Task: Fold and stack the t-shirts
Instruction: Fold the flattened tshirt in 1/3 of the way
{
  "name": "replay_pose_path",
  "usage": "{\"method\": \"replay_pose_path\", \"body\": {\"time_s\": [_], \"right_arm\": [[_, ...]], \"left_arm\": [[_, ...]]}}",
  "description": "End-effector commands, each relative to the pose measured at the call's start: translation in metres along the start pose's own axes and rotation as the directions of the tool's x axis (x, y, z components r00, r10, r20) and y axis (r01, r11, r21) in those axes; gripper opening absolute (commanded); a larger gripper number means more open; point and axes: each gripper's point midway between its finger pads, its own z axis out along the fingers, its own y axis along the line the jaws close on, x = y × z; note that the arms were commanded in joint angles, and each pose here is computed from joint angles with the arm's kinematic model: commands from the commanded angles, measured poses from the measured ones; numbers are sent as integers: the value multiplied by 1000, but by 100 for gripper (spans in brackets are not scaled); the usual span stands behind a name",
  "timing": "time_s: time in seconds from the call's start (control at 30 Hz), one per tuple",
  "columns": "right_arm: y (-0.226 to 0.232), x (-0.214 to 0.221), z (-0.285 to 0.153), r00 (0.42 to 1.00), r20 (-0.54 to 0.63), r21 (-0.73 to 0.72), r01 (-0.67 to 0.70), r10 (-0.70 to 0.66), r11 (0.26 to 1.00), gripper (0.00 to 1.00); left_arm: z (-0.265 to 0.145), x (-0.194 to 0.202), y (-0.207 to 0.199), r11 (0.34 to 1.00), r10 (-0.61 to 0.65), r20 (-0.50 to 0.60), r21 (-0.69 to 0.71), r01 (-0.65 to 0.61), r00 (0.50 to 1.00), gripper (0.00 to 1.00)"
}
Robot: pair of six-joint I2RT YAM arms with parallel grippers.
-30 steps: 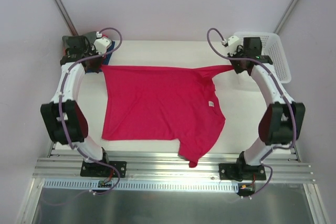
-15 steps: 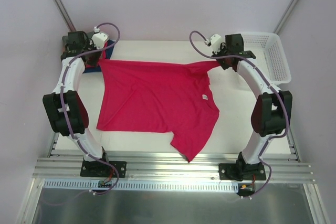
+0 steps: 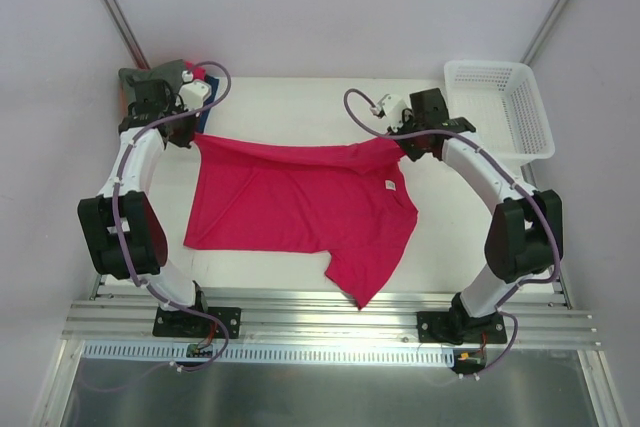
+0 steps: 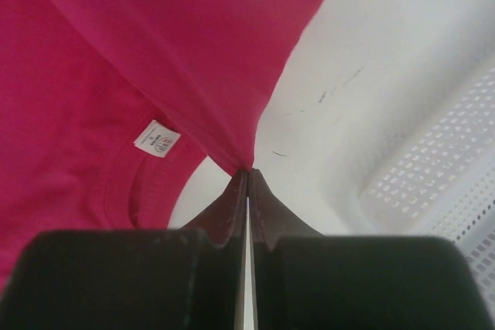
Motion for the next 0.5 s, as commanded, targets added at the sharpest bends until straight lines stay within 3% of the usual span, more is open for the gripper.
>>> {"method": "replay_pose_path", "body": {"time_s": [0.0,0.47], "right_arm": [[19,-10,-12,1000,31,-46,5,-4,999,1],[48,3,-1,999,-20,-114,31,-34,993,1]], "left_arm": [[-13,-5,-20,999,-25,24,48,24,999,0],[-3,22,-28,997,-51,-59,58,55,997,0]]}}
